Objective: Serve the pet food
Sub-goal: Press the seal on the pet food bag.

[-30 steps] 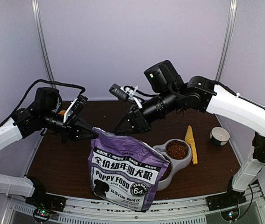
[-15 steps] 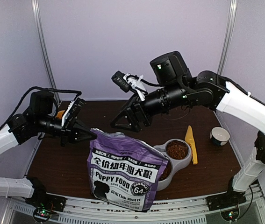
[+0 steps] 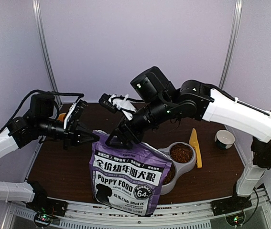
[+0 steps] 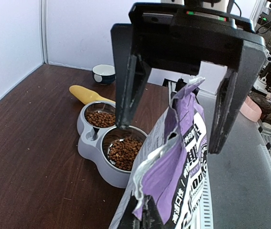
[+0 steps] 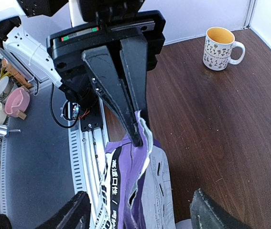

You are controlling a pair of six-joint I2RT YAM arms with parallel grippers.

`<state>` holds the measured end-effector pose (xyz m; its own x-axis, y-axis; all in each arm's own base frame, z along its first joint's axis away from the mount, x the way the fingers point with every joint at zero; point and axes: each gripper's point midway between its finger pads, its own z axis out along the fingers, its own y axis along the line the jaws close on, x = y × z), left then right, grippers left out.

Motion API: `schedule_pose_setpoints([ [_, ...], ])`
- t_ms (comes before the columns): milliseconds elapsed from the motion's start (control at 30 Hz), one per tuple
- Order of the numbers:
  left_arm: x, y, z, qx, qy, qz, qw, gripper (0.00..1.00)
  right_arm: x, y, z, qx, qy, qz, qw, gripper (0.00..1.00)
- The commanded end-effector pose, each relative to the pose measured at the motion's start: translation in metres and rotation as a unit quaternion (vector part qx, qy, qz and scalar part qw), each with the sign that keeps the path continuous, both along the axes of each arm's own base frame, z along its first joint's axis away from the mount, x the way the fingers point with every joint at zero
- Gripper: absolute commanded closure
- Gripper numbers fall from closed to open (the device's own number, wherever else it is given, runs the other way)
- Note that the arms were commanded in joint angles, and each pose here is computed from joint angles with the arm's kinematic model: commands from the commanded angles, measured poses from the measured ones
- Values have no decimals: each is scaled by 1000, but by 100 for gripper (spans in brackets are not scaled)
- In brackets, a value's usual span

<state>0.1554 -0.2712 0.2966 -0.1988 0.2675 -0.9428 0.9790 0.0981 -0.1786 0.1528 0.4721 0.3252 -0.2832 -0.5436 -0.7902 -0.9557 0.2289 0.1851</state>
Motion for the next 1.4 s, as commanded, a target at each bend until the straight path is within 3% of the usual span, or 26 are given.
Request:
schedule_pose_setpoints([
  [0,7,-1,32,-42,-65,18,997,100,3,1,-2,-19,-24,-20,999,31],
  [167,6,0,34,-46,-68,18,996,100,13,-4,-17,-51,-37,-50,997,49],
  [433,-9,-1,40,-65,-65,-22,996,97,22,-7,-15,-45,-41,-81,995,100],
  [567,-8,-5,32,-55,-44,-29,997,71,13,-3,-6,-19,-31,-63,997,100],
  [800,-6,-13,15,-20,-23,-37,999,53,2,-3,9,19,-21,-37,999,100],
  [833,-5,-14,13,-15,-24,-34,999,54,2,-3,10,21,-21,-35,999,100],
  [1033,-5,-14,15,-16,-28,-34,999,81,2,-3,9,22,-17,-31,999,100],
  [1233,-9,-16,19,-28,-27,-46,998,99,2,0,4,25,-8,-30,999,100],
  [1367,-11,-15,20,-32,-27,-49,998,100,0,6,1,30,4,-24,999,100],
])
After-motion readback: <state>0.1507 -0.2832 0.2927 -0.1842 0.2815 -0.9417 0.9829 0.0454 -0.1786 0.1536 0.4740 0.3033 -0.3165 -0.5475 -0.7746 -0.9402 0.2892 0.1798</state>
